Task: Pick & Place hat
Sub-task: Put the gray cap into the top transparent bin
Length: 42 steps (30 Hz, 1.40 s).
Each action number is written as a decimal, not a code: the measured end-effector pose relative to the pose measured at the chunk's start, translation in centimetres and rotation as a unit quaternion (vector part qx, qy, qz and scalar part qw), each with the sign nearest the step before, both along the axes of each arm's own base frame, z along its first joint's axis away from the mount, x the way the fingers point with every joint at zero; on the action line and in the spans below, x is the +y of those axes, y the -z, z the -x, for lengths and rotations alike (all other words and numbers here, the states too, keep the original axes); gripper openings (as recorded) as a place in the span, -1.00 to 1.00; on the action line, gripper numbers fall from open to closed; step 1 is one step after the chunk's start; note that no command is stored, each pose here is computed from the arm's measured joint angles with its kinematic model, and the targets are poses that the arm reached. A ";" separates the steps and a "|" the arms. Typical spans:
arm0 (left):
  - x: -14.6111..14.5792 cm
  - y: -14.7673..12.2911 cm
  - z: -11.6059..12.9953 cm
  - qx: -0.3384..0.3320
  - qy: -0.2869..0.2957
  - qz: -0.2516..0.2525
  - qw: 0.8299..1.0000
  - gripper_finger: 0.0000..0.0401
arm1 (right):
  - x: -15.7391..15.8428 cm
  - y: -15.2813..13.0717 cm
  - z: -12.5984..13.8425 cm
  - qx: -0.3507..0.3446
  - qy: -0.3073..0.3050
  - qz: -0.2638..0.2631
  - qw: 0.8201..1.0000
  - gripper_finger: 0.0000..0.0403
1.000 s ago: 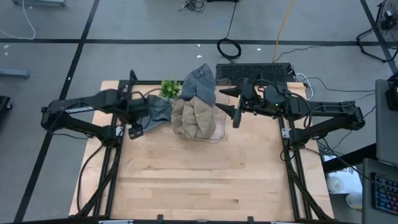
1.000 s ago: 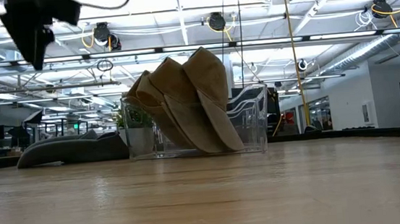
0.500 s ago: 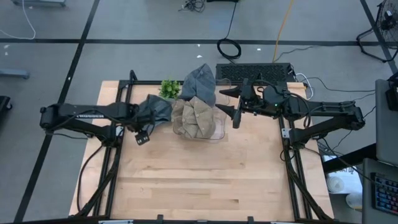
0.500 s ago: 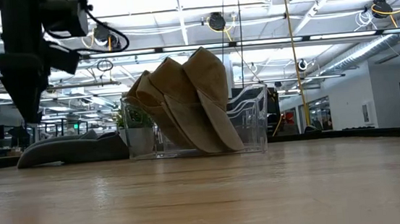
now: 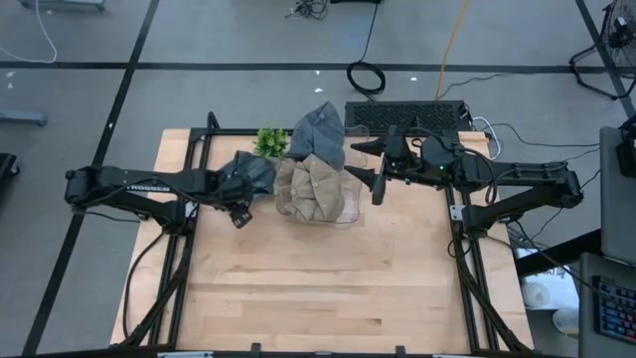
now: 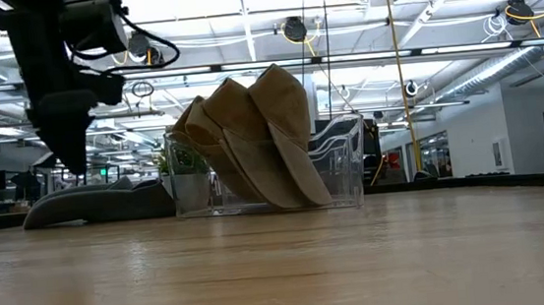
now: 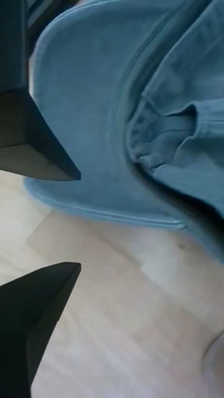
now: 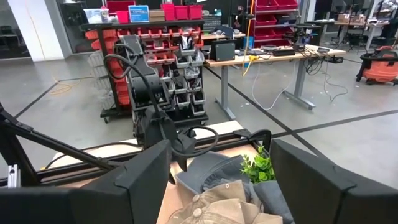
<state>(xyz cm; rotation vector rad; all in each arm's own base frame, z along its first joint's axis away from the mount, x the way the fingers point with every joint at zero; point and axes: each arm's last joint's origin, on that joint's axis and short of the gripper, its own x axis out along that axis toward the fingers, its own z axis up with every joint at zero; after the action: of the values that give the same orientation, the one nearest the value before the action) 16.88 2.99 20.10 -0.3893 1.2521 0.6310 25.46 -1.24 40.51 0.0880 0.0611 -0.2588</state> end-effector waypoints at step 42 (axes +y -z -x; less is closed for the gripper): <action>-0.5 -2.4 -1.3 0.038 -0.017 0.062 0.997 -0.96 | 0.0 0.0 0.0 -0.002 0.001 -0.010 1.000 0.30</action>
<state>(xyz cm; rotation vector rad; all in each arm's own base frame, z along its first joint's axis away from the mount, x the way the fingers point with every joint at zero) 18.21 2.47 22.46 -0.4952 1.3629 0.6036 25.46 -1.23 40.50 0.1089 0.0592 -0.2594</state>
